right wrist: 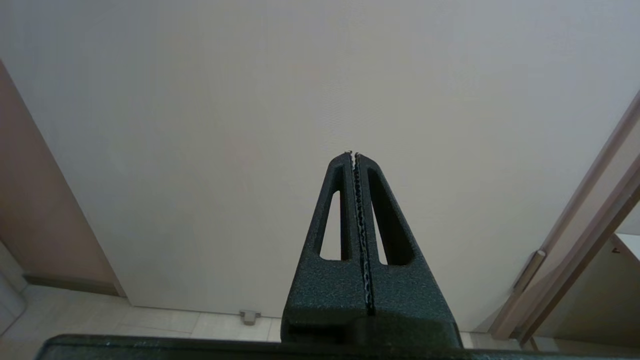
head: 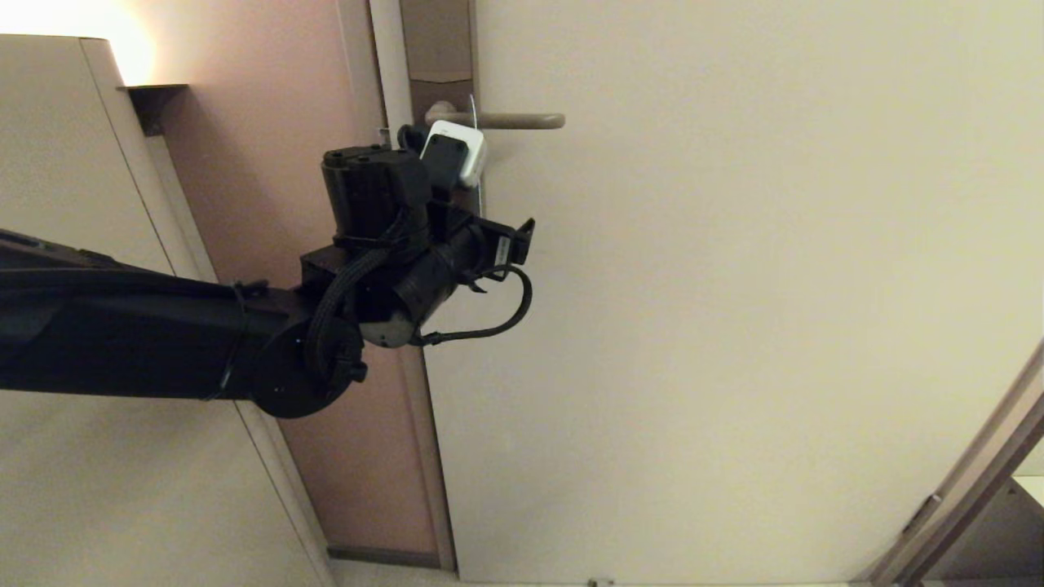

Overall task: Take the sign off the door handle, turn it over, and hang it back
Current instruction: Take down the sign

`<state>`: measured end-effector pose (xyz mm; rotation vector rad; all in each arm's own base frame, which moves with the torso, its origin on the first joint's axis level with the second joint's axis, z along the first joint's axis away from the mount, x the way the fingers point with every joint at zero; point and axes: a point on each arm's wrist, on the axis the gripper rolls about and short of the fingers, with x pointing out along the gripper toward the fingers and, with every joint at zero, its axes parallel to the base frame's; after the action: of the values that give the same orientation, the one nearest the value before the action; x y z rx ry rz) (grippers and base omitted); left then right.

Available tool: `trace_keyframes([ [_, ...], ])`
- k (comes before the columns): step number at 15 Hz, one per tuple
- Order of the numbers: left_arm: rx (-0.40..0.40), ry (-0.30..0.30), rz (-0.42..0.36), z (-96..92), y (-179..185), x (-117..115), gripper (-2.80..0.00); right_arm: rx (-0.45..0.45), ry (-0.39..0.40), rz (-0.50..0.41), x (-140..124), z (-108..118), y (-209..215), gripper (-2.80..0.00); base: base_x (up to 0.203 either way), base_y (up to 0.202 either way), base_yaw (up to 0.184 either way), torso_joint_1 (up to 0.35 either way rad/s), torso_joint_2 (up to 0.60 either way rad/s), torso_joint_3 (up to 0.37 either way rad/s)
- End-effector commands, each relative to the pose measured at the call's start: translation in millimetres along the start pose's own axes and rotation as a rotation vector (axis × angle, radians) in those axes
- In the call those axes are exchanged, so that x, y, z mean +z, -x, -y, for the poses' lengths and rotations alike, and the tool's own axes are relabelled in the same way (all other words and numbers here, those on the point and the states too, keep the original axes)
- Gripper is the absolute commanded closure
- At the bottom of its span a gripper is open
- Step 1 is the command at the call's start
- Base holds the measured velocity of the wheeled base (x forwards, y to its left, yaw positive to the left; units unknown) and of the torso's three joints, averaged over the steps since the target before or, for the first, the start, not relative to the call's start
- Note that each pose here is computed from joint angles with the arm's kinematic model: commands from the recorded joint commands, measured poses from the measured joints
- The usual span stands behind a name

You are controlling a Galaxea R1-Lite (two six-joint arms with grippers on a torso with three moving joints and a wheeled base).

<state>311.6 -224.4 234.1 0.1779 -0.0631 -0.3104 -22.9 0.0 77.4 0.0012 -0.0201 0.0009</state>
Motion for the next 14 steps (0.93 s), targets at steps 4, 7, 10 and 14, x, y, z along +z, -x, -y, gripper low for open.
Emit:
trace_keyframes([
  [4,0.005,0.005,0.019,2.4,-7.8,1.1,0.0,0.001,0.001,0.0,0.1,0.0,-0.1,0.0,0.0,0.0,0.0,0.0,0.0,0.0],
  [7,0.005,0.003,0.022,3.7,-10.4,2.0,0.0,0.001,0.001,0.0,0.1,0.0,-0.1,0.0,0.0,0.0,0.0,0.0,0.0,0.0],
  [10,0.005,0.003,0.022,3.7,-10.4,2.0,0.0,0.001,0.001,0.0,0.1,0.0,-0.1,0.0,0.0,0.0,0.0,0.0,0.0,0.0],
  [14,0.006,0.003,0.021,3.4,-10.1,2.4,0.0,0.001,0.001,0.0,0.1,0.0,-0.1,0.0,0.0,0.0,0.0,0.0,0.0,0.0],
])
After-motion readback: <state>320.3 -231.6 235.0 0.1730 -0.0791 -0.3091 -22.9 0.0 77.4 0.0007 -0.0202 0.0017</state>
